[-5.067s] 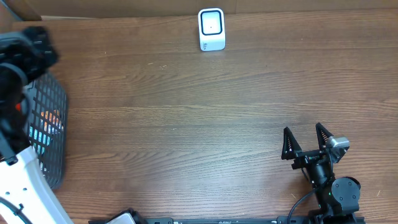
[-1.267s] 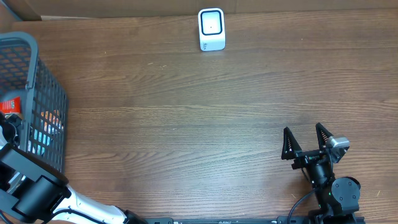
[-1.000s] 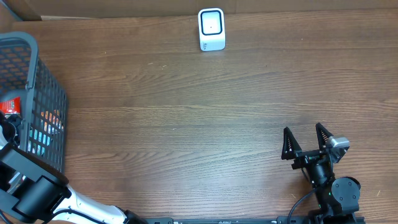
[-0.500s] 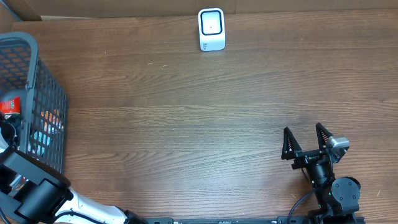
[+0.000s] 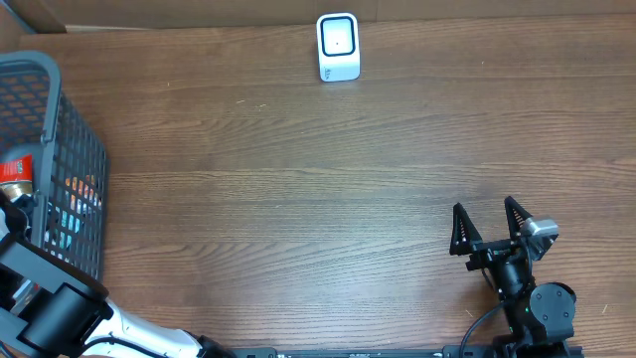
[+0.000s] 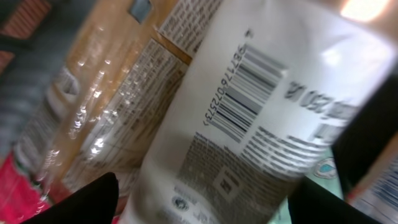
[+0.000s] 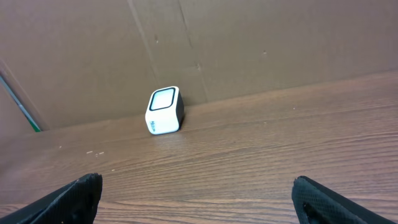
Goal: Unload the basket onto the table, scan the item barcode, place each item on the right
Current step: 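Grasp the white gold-capped tube in the basket with the left gripper, then lift the tube out and lay it on the table center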
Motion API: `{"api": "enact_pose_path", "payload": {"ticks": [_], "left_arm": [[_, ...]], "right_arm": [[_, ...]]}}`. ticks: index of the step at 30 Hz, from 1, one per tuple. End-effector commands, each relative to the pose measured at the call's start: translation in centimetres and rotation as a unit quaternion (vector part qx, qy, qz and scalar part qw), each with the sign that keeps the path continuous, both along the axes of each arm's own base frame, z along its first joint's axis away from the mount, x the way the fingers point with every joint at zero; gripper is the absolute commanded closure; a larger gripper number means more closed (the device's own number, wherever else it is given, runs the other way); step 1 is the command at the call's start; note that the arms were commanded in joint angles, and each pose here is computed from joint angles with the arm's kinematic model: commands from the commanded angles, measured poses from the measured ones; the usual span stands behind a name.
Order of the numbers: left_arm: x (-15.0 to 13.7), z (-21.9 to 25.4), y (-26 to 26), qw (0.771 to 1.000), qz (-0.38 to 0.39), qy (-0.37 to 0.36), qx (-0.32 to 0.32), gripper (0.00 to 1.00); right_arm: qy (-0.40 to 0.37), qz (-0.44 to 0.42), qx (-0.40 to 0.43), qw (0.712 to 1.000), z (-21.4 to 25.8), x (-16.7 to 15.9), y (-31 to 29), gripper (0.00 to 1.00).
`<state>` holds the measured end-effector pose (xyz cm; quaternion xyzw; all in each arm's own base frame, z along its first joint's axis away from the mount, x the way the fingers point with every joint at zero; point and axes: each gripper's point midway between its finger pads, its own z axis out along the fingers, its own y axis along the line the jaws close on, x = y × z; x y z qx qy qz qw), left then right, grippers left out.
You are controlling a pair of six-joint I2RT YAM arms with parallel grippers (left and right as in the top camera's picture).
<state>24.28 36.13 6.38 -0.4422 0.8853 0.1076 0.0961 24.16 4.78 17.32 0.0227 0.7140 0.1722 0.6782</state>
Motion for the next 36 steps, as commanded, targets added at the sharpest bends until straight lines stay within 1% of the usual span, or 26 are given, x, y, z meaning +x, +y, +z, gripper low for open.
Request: {"api": "enact_pose_path", "payload": {"ticks": [1, 2, 3, 4, 5, 6, 7, 10, 13, 16, 20, 23, 26, 29, 33, 36], "left_arm": [[-0.8, -1.7, -0.5, 1.000, 0.002, 0.015, -0.012, 0.28], [-0.8, -1.8, -0.5, 1.000, 0.002, 0.015, -0.012, 0.35], [-0.8, -1.8, -0.5, 1.000, 0.002, 0.014, -0.012, 0.45], [-0.8, -1.8, -0.5, 1.000, 0.002, 0.014, -0.012, 0.60], [-0.8, -1.7, -0.4, 1.000, 0.002, 0.014, -0.011, 0.80], [-0.7, -1.6, -0.3, 1.000, 0.002, 0.013, -0.010, 0.94], [-0.6, -1.4, -0.3, 1.000, 0.002, 0.011, -0.010, 0.96], [-0.3, -0.2, -0.3, 1.000, 0.000, 0.005, -0.009, 0.96], [0.6, 2.1, -0.2, 1.000, -0.006, -0.019, -0.010, 0.96], [2.4, 5.9, -0.2, 0.997, -0.011, -0.070, -0.012, 0.96], [4.8, 12.8, -0.1, 0.988, -0.002, -0.157, 0.002, 0.96], [6.3, 18.8, -0.9, 0.973, -0.012, -0.231, 0.016, 0.96], [7.6, 25.0, -3.1, 0.948, -0.039, -0.317, 0.016, 0.96], [7.8, 30.8, -5.7, 0.920, -0.063, -0.387, 0.027, 0.96], [7.3, 36.4, -8.7, 0.899, -0.100, -0.420, 0.078, 0.96], [7.2, 40.1, -12.3, 0.880, -0.135, -0.442, 0.108, 0.96]], "right_arm": [[0.000, -0.001, 0.000, 1.000, -0.3, 0.0, 0.0, 0.00], [0.000, -0.001, 0.000, 1.000, -0.3, 0.0, 0.0, 0.00], [0.000, -0.001, 0.000, 1.000, -0.3, 0.0, 0.0, 0.00], [0.000, -0.001, 0.000, 1.000, -0.3, 0.0, 0.0, 0.00], [0.000, -0.001, 0.000, 1.000, -0.3, 0.0, 0.0, 0.00], [0.000, -0.001, 0.000, 1.000, -0.3, 0.0, 0.0, 0.00], [0.000, -0.001, 0.000, 1.000, -0.3, 0.0, 0.0, 0.00], [0.000, -0.001, 0.000, 1.000, -0.3, 0.0, 0.0, 0.00], [0.000, -0.001, 0.000, 1.000, -0.3, 0.0, 0.0, 0.00], [0.000, -0.001, 0.000, 1.000, -0.3, 0.0, 0.0, 0.00], [0.000, -0.001, 0.000, 1.000, -0.3, 0.0, 0.0, 0.00], [0.000, -0.001, 0.000, 1.000, -0.3, 0.0, 0.0, 0.00], [0.000, -0.001, 0.000, 1.000, -0.3, 0.0, 0.0, 0.00], [0.000, -0.001, 0.000, 1.000, -0.3, 0.0, 0.0, 0.00], [0.000, -0.001, 0.000, 1.000, -0.3, 0.0, 0.0, 0.00], [0.000, -0.001, 0.000, 1.000, -0.3, 0.0, 0.0, 0.00]]}}
